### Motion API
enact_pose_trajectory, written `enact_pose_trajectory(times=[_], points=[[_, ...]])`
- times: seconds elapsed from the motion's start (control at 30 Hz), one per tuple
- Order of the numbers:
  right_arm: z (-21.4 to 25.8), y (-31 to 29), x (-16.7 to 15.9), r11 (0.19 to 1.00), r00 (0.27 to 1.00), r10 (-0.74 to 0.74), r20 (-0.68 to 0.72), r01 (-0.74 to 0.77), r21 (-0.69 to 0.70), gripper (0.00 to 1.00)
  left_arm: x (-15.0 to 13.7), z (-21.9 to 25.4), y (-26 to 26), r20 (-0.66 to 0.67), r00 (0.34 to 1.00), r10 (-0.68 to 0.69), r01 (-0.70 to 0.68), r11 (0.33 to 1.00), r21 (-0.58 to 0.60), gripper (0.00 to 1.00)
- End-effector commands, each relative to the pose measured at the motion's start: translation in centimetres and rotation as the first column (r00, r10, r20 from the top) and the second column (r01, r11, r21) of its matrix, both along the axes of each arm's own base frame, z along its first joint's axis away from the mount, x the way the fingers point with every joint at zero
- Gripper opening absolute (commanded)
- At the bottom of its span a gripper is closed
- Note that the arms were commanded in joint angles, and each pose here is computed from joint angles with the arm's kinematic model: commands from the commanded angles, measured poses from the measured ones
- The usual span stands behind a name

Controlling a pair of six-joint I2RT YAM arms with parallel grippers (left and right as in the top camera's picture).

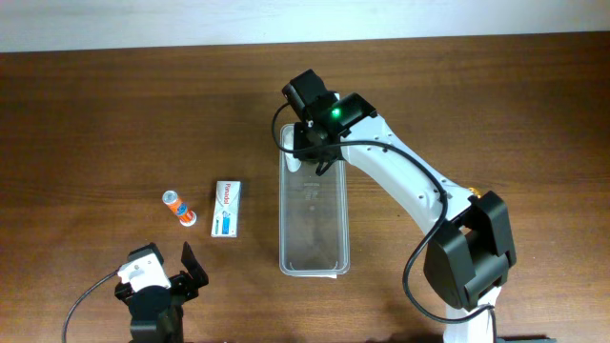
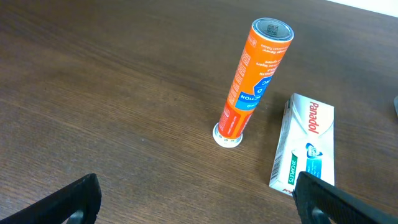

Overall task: Pack container
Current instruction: 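Carry the dark bottle into the container and open the right gripper, then move the right gripper to the gold-lidded jar and grasp it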

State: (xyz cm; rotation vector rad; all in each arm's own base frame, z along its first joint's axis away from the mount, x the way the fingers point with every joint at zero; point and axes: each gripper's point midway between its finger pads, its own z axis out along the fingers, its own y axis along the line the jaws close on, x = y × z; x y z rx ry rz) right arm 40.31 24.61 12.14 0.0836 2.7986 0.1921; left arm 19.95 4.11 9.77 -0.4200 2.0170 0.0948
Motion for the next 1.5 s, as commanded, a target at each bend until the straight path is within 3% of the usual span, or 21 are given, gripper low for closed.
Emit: enact_pose_trajectory(times=[0.0, 0.53, 0.63, 0.83, 1.07, 1.27, 1.47], points=[[-0.1, -0.1, 0.2, 1.000, 1.000, -0.025, 0.006, 0.025, 0.003, 0.12, 0.0, 0.0, 0.1, 0.008, 1.000, 0.006, -0.006, 1.000, -0.003, 0.99], [-2.8, 0.6, 0.7, 0.999, 0.999, -0.036, -0.028, 0.037, 0.009, 0.12, 0.0, 0.0, 0.1, 0.008, 1.000, 0.006, -0.006, 1.000, -0.003, 0.99], [-2.7, 0.6, 0.8, 0.999, 0.999, -0.036, -0.024, 0.036, 0.011, 0.36, 0.0, 0.0, 0.1, 0.008, 1.000, 0.006, -0.006, 1.000, -0.003, 0.99], [-1.5, 0.5, 0.8, 0.999, 0.999, 0.039, -0.001, -0.039, -0.016, 0.44, 0.0, 0.0, 0.1, 0.008, 1.000, 0.006, -0.006, 1.000, -0.003, 0.99], [6.0, -2.5, 0.1, 0.995, 0.995, 0.028, 0.100, -0.019, -0.094, 0.51, 0.0, 0.0, 0.1, 0.008, 1.000, 0.006, -0.006, 1.000, -0.003, 1.00], [12.5, -10.3, -2.5, 0.977, 0.984, -0.083, 0.157, 0.112, -0.183, 0.66, 0.0, 0.0, 0.1, 0.008, 1.000, 0.006, -0.006, 1.000, -0.003, 0.99], [13.7, -20.0, -5.3, 0.925, 0.956, -0.285, 0.068, 0.293, -0.241, 0.76, 0.0, 0.0, 0.1, 0.008, 1.000, 0.006, -0.006, 1.000, -0.003, 0.99]])
